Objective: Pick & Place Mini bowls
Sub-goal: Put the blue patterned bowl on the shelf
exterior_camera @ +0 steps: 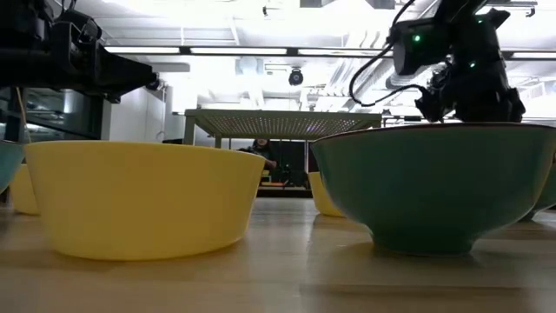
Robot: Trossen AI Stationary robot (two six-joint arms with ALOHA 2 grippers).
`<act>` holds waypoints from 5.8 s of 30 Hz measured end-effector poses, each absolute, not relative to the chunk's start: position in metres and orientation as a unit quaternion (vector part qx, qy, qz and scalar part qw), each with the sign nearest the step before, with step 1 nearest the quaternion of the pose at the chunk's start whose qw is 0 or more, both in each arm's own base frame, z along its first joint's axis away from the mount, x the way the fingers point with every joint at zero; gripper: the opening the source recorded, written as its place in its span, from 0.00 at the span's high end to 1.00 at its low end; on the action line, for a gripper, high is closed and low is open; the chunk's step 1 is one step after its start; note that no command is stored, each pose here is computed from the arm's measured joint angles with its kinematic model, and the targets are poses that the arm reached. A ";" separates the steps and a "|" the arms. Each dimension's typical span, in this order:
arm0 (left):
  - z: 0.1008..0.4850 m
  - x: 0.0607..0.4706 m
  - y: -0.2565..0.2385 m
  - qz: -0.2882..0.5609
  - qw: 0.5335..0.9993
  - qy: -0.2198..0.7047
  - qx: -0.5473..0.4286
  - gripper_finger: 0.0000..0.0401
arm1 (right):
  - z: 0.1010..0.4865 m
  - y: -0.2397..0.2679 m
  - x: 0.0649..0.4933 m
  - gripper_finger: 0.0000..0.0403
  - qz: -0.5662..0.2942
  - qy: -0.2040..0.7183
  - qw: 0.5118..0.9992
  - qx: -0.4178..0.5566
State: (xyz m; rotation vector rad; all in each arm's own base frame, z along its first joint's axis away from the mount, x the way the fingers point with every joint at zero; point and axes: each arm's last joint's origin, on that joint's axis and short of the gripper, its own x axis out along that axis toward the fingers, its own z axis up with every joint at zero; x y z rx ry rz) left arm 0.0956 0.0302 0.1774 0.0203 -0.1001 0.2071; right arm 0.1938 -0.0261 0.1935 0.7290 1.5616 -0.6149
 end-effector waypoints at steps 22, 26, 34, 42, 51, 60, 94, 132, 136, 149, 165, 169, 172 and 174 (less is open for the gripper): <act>0.177 0.096 0.030 0.103 0.993 -0.050 0.010 0.63 | 0.167 -0.029 0.208 0.60 -0.271 0.692 0.596 0.304; 0.177 0.096 0.030 0.103 0.993 -0.050 0.010 0.63 | 0.167 -0.029 0.208 0.68 -0.268 0.693 0.597 0.302; 0.177 0.096 0.030 0.103 0.993 -0.050 0.010 0.63 | 0.169 -0.028 0.207 0.88 -0.259 0.694 0.596 0.309; 0.177 0.096 0.030 0.103 0.993 -0.050 0.010 0.63 | 0.176 -0.026 0.205 0.96 -0.242 0.686 0.602 0.329; 0.177 0.096 0.030 0.103 0.993 -0.050 0.010 0.63 | 0.195 -0.024 0.193 0.99 -0.252 0.652 0.615 0.364; 0.177 0.096 0.030 0.104 0.993 -0.050 0.010 0.63 | 0.220 -0.020 0.182 0.99 -0.223 0.603 0.645 0.413; 0.177 0.096 0.030 0.104 0.993 -0.050 0.010 0.63 | 0.363 -0.093 0.233 0.99 -0.267 0.438 0.768 0.383; 0.177 0.096 0.030 0.103 0.993 -0.050 0.010 0.63 | 0.325 -0.176 0.270 0.98 -0.290 0.430 0.741 0.427; 0.177 0.096 0.030 0.103 0.993 -0.050 0.010 0.63 | 0.326 -0.182 0.267 0.98 -0.294 0.422 0.741 0.432; 0.177 0.096 0.030 0.105 0.993 -0.050 0.010 0.63 | 0.319 -0.192 0.268 0.97 -0.290 0.420 0.736 0.444; 0.177 0.096 0.030 0.105 0.993 -0.050 0.010 0.63 | 0.318 -0.192 0.264 0.96 -0.285 0.430 0.729 0.450; 0.177 0.096 0.030 0.104 0.993 -0.050 0.010 0.63 | 0.318 -0.194 0.263 0.97 -0.279 0.430 0.727 0.457; 0.177 0.096 0.030 0.104 0.993 -0.050 0.010 0.63 | 0.318 -0.196 0.261 0.97 -0.280 0.428 0.726 0.461; 0.177 0.096 0.030 0.104 0.993 -0.050 0.010 0.63 | 0.318 -0.198 0.260 0.96 -0.281 0.426 0.725 0.462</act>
